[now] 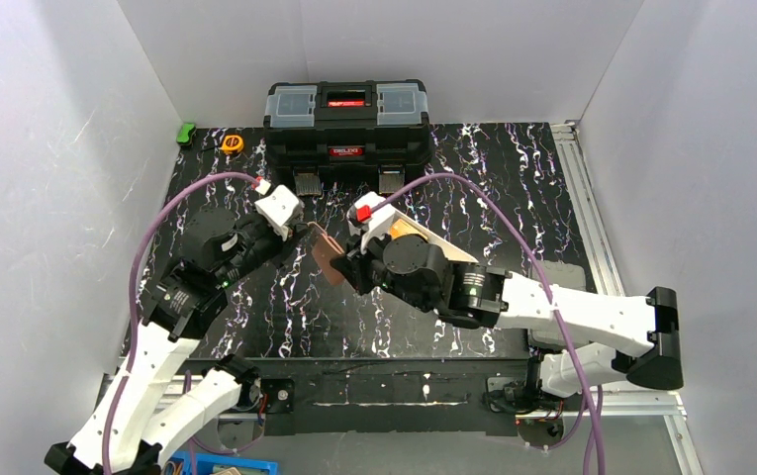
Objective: Put the credit cards into the card holder
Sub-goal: Open the card holder at the center of the board.
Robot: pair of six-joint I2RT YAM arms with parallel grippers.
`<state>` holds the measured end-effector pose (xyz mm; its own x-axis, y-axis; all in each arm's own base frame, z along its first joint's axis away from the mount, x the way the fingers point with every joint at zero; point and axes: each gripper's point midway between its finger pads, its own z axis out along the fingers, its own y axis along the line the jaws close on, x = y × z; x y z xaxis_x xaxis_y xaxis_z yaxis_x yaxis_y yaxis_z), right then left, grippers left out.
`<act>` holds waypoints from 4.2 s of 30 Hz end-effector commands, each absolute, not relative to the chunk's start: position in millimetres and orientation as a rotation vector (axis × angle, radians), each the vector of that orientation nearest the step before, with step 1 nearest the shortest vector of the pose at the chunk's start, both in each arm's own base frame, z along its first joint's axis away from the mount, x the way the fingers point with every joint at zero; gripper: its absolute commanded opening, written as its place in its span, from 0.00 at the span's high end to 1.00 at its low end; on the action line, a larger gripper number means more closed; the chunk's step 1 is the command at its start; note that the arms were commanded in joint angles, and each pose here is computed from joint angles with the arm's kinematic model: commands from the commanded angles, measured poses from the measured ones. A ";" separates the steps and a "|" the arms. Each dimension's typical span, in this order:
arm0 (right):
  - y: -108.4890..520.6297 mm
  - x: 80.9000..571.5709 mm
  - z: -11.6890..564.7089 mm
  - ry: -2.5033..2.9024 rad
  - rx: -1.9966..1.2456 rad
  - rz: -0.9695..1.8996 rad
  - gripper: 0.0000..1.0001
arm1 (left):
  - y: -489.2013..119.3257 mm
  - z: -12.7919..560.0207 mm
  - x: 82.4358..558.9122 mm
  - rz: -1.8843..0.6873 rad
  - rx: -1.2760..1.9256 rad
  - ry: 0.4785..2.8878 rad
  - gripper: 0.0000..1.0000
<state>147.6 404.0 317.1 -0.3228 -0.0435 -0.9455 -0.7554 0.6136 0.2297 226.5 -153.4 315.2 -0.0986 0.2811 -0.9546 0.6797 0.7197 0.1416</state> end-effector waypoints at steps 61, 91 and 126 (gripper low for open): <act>430.1 175.9 284.7 1.443 -0.666 0.557 0.99 | -160.3 306.3 180.2 -0.581 0.936 1.942 1.00; 405.6 86.0 196.9 1.750 -1.677 1.453 0.99 | -173.3 278.7 114.8 -0.882 1.237 1.866 0.04; 414.9 173.8 154.9 2.020 -1.298 1.072 0.26 | -150.3 217.8 110.3 -0.991 1.588 1.848 0.12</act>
<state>159.5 409.6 105.6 -0.3466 -0.6889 -0.6367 -0.9221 0.1255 0.3661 125.4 -130.2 222.0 -0.3152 0.5952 -0.7392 0.9489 0.2110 -0.2347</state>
